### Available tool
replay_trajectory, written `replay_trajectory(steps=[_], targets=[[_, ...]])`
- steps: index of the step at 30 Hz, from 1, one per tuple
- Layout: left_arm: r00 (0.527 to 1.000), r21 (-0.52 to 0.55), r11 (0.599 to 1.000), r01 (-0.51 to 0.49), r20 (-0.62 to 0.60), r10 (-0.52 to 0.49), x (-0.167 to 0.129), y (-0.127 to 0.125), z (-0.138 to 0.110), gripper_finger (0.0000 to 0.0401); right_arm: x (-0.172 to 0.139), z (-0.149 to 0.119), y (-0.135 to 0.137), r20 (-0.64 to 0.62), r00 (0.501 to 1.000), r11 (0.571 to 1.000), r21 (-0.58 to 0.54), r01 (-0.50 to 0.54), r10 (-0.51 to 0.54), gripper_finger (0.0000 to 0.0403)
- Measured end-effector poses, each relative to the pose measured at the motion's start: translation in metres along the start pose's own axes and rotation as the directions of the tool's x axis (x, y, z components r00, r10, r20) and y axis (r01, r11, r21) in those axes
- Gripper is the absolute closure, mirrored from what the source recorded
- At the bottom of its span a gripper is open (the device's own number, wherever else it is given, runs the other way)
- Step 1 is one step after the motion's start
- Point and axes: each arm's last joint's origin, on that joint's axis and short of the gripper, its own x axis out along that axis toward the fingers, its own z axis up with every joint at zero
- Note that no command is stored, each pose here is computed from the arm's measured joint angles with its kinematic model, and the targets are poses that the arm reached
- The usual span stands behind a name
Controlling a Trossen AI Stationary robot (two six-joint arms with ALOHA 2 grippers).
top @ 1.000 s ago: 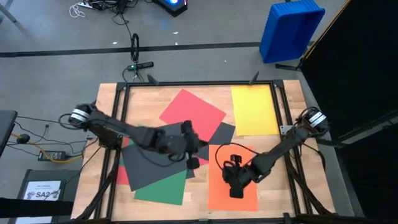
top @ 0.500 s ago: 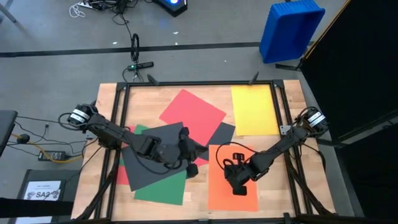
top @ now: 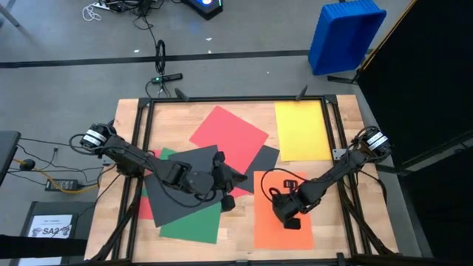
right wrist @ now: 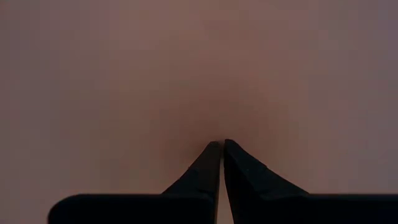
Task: Organize paper
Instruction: Stack the orange colored paper on top of the orange colored papers
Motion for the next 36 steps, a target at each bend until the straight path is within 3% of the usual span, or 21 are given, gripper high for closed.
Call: replay_trajectory(steps=[16, 36], targets=[[1.0, -0.003, 1.0, 0.0, -0.003, 0.0, 0.0, 0.0, 0.0, 0.0401, -0.003, -0.029, -0.002, -0.242, 0.966, 0.995, -0.058, 0.077, -0.089, 0.0403], [0.999, -0.022, 0.999, 0.032, -0.01, -0.032, -0.001, -0.003, -0.001, 0.0401, -0.005, -0.039, -0.009, -0.366, 0.922, 0.992, -0.067, 0.107, -0.125, 0.0402]])
